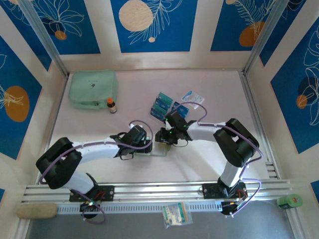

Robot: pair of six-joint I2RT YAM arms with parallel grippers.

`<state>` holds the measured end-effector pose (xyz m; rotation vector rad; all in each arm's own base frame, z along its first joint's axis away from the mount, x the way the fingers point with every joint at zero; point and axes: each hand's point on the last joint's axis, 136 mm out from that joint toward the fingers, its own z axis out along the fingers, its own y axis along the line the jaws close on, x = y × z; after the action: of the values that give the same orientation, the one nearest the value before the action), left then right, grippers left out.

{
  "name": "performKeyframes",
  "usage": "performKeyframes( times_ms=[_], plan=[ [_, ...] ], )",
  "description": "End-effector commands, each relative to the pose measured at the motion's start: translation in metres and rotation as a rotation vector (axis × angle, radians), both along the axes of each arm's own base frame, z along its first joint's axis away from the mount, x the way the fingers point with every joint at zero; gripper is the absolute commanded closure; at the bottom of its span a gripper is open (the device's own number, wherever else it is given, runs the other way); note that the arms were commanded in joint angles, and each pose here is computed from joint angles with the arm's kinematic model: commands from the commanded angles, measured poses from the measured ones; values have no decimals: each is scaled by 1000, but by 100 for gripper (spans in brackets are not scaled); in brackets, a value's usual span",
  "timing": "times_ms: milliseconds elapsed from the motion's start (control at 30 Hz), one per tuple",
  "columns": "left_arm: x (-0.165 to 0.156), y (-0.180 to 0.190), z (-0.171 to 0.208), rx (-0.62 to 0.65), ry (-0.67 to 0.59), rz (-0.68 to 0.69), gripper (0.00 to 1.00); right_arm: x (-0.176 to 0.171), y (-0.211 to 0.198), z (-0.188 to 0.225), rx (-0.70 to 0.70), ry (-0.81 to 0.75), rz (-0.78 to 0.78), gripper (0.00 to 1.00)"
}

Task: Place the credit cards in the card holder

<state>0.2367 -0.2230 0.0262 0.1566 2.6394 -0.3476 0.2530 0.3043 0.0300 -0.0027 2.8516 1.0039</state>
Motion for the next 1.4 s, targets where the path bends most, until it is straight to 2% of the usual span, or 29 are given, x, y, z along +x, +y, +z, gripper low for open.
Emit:
performKeyframes(
  times_ms=[0,200,467,600,967,1367],
  plan=[
    [-9,0,-6,4,18,-28,8,0,13,12,56,0,36,71],
    [-6,0,8,-15,-11,-17,3,-3,22,33,112,-17,66,71],
    [-1,19,55,-64,-143,60,0,-8,36,55,148,-26,77,52],
    [-4,34,69,-71,-188,96,0,-8,46,57,131,-31,86,46],
    [-14,62,70,-73,-218,144,0,0,80,39,112,13,106,44],
    [-18,63,50,-54,-179,126,0,5,87,36,120,30,91,43]
  ],
)
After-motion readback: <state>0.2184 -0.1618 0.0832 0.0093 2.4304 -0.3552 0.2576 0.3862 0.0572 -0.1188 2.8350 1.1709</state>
